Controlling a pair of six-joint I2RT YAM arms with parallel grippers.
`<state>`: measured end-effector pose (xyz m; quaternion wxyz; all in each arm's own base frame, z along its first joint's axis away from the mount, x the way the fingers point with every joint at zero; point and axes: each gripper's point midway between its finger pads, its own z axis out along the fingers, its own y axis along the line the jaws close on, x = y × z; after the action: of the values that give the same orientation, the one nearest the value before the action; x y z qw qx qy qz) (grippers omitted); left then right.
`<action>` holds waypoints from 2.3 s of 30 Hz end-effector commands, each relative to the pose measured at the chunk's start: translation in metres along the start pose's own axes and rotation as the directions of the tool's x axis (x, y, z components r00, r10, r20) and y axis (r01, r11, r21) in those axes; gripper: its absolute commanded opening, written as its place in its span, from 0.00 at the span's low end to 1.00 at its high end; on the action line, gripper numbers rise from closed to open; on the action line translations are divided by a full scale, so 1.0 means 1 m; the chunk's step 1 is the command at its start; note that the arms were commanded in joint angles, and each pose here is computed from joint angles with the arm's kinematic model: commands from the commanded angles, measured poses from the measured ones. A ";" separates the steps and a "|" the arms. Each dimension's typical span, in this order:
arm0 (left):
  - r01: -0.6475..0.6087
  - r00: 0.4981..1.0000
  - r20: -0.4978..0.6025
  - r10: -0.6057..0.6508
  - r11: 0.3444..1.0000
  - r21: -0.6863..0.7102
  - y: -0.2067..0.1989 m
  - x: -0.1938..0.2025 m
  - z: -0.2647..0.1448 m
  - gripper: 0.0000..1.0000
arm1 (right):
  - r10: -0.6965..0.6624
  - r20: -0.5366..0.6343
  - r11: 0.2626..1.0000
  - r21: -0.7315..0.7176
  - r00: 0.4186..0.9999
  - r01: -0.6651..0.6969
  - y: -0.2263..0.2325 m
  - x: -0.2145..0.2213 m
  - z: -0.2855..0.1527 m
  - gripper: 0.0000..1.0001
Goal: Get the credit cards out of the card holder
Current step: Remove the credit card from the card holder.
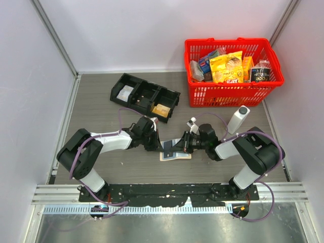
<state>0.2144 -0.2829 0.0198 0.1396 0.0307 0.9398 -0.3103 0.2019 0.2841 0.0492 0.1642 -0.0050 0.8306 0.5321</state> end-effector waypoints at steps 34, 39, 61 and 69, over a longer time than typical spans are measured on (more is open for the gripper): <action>-0.042 0.999 0.028 0.041 0.998 0.045 -0.018 -0.016 0.001 0.00 | 0.002 -0.026 0.999 0.048 1.000 0.000 -0.016 -0.007 -0.006 0.01; -0.031 1.000 0.000 0.031 0.999 -0.011 0.001 -0.006 0.010 0.00 | 0.017 -0.012 1.000 0.010 1.000 -0.017 -0.010 -0.010 -0.003 0.07; -0.042 0.999 -0.031 0.037 0.980 -0.194 0.047 0.014 0.011 0.00 | 0.020 0.018 0.995 -0.098 1.000 -0.018 0.020 -0.017 0.011 0.22; -0.048 0.998 -0.044 0.038 0.965 -0.258 0.060 0.017 0.009 0.00 | 0.012 0.048 0.993 -0.117 0.999 -0.006 0.024 -0.021 -0.006 0.22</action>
<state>0.2297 -0.2923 0.0232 0.1658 0.0361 0.9357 -0.3093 0.2075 0.2863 0.0463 0.1378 0.0262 0.8255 0.5467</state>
